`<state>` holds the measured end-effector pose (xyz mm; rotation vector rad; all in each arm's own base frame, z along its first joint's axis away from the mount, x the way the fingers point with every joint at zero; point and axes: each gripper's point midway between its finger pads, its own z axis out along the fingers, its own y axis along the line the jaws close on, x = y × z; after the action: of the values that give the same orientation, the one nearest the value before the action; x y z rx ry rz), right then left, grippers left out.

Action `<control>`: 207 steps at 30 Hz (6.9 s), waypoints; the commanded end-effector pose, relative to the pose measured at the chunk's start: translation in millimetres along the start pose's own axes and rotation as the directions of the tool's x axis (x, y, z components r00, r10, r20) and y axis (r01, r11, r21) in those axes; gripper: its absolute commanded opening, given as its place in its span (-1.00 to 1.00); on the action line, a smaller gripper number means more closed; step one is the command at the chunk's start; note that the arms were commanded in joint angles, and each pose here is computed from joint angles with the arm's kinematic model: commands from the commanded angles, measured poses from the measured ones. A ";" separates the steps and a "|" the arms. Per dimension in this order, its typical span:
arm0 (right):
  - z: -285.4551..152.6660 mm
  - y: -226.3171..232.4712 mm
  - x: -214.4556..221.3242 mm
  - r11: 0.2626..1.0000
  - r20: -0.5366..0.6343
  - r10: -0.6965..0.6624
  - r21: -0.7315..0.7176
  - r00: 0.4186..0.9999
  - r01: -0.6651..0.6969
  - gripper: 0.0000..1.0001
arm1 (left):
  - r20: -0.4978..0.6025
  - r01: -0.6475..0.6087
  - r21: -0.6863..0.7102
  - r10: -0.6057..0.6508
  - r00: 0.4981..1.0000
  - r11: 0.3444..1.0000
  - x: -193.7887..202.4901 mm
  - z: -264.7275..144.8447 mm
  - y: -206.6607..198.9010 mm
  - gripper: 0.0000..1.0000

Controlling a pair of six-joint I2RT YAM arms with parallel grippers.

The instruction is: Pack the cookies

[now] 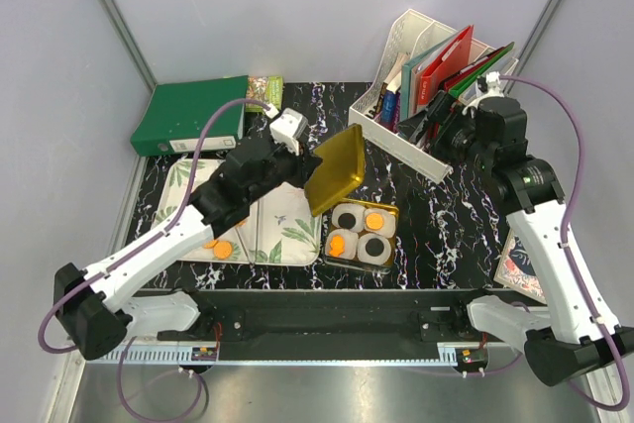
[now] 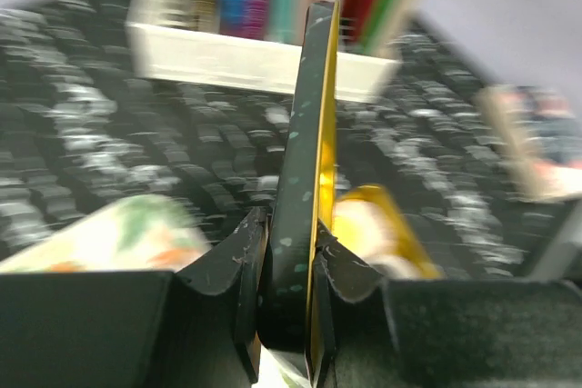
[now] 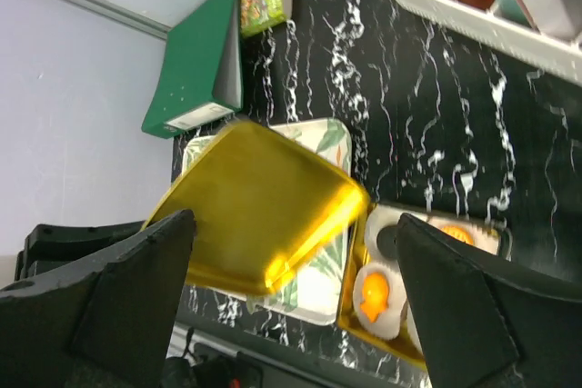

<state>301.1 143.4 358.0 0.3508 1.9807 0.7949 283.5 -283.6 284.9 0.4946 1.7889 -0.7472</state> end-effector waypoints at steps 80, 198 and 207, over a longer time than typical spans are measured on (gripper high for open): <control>26.9 -12.6 98.1 0.982 -0.454 0.131 -0.060 0.881 -0.177 -1.00 | -0.016 -0.606 -0.720 0.865 0.501 0.338 -16.6 -61.4 -58.5 0.85; -38.1 -3.2 -23.3 0.991 0.212 -0.120 -0.035 0.970 0.130 -1.00 | 0.067 0.564 -0.313 -0.575 0.816 0.764 -84.3 29.3 155.0 0.98; -21.6 -2.4 -23.7 0.995 0.247 -0.037 -0.084 0.968 0.059 -1.00 | -0.053 0.810 0.172 -0.816 0.576 0.560 -21.2 2.5 48.9 0.98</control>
<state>284.6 118.2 350.7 0.3033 1.8470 0.7099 360.9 -210.4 201.3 -0.4299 2.2036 -1.0644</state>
